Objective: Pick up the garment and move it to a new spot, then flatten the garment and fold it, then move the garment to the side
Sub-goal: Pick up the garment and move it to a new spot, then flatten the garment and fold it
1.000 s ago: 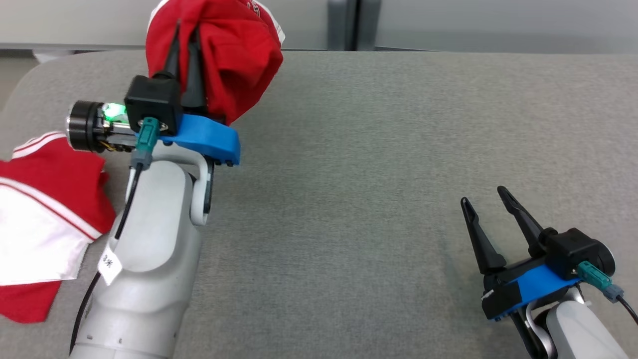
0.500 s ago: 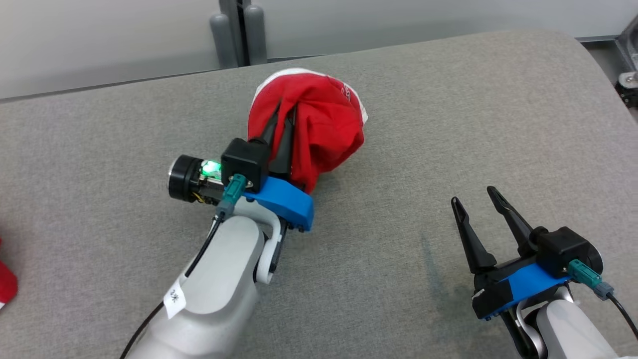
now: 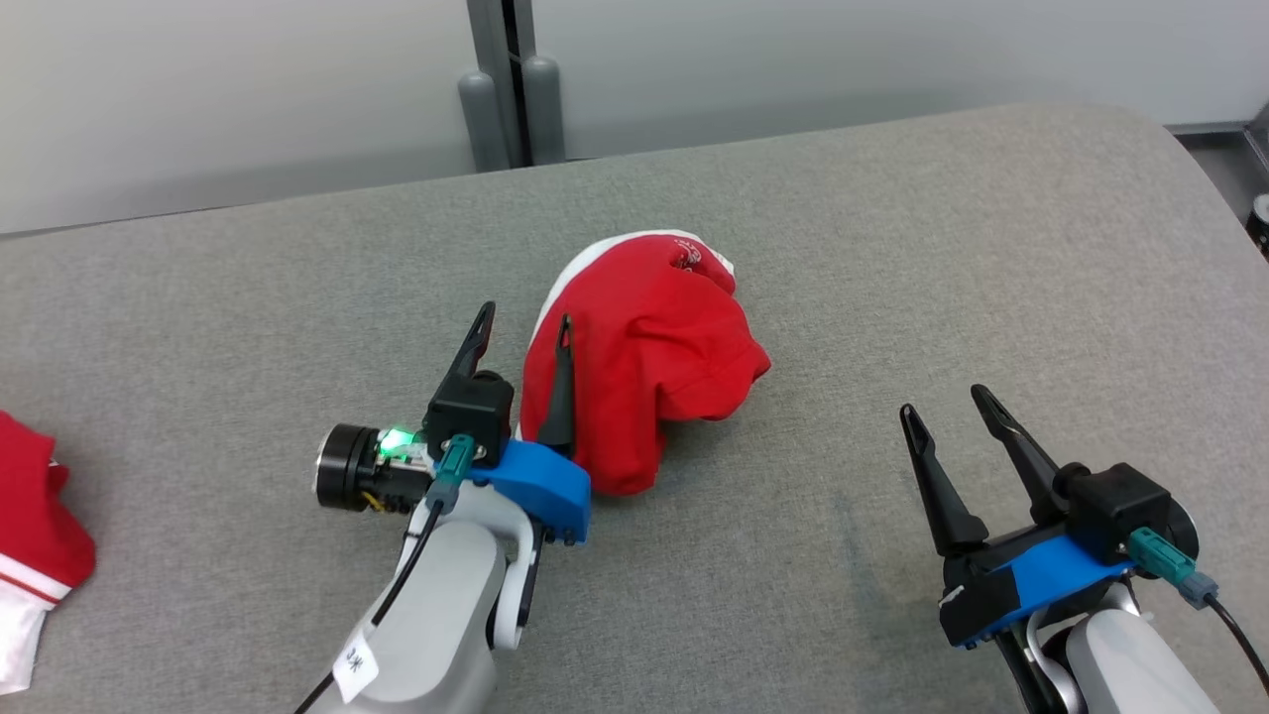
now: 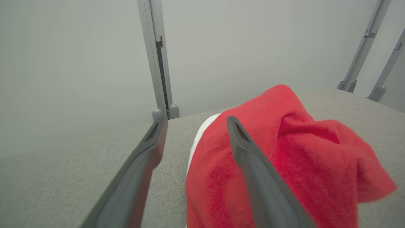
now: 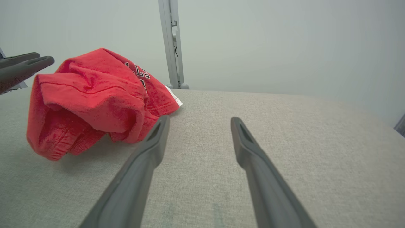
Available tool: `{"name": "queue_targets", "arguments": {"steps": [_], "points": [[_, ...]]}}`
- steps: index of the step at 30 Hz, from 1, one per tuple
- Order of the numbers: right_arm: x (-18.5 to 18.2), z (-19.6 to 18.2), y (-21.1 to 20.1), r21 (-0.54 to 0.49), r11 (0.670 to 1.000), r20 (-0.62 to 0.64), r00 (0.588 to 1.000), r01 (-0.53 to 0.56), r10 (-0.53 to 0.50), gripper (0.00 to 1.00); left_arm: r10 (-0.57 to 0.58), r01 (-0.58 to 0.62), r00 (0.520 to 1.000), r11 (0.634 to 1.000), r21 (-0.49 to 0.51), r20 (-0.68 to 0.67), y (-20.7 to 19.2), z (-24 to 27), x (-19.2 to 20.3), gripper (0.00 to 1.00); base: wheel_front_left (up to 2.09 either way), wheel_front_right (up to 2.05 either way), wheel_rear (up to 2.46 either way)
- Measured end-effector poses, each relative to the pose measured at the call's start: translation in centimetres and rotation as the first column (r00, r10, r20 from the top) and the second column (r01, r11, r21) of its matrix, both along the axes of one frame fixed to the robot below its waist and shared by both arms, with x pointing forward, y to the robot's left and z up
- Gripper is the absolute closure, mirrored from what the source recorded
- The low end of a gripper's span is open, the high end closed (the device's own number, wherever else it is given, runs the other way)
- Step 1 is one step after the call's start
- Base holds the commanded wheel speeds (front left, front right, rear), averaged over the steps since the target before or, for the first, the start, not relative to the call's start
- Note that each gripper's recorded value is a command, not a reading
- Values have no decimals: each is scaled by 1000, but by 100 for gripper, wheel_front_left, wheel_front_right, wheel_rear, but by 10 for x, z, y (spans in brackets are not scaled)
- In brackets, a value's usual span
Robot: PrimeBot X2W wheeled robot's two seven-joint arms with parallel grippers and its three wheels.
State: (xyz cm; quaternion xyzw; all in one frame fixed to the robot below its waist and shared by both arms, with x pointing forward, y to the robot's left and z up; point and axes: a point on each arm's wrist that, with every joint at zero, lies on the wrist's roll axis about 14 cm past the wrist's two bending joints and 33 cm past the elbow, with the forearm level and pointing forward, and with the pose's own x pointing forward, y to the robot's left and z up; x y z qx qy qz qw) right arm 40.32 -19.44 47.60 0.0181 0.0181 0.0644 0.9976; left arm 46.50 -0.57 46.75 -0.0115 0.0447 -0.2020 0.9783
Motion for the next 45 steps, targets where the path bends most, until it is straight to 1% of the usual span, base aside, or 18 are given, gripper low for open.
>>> {"name": "queue_targets", "arguments": {"steps": [6, 11, 17, 22, 26, 34, 38, 40, 45], "points": [[0, 10, 17, 9, 999, 30, 999, -40, 40, 0, 124, -124, 992, 992, 25, -6, 50, -7, -22, 0, 0, 0, 0], [-5, 14, 29, 18, 998, 43, 997, -61, 60, 0, 242, -241, 970, 970, 24, -3, 93, -8, -44, 0, 0, 0, 0], [-18, 15, 36, 26, 997, 46, 997, -68, 67, 0, 307, -306, 952, 951, 46, -10, 125, -17, -82, 0, 0, 0, 0], [-29, 14, 33, 32, 998, 43, 998, -46, 45, 0, 330, -330, 944, 943, 39, -16, 136, -20, -106, 0, 0, 0, 0], [-35, 12, 30, 34, 999, 39, 999, -35, 34, 0, 348, -348, 937, 937, 25, -19, 140, -20, -115, 0, 0, 0, 0], [-36, 9, 34, 36, 999, 31, 999, -40, 39, 0, 345, -344, 938, 939, 24, -30, 142, -23, -120, 0, 0, 0, 0], [-35, -2, 48, 39, 996, -3, 997, -83, 83, 0, 336, -335, 941, 942, 19, -43, 138, -26, -123, 0, 0, 0, 0], [-34, -10, 59, 35, 992, -29, 992, -121, 122, 0, 337, -336, 940, 942, 13, -48, 137, -27, -124, 0, 0, 0, 0], [-17, -16, 86, 44, 978, -53, 977, -206, 208, 0, 345, -345, 936, 939, 8, -67, 135, -31, -126, 0, 0, 0, 0]]}}
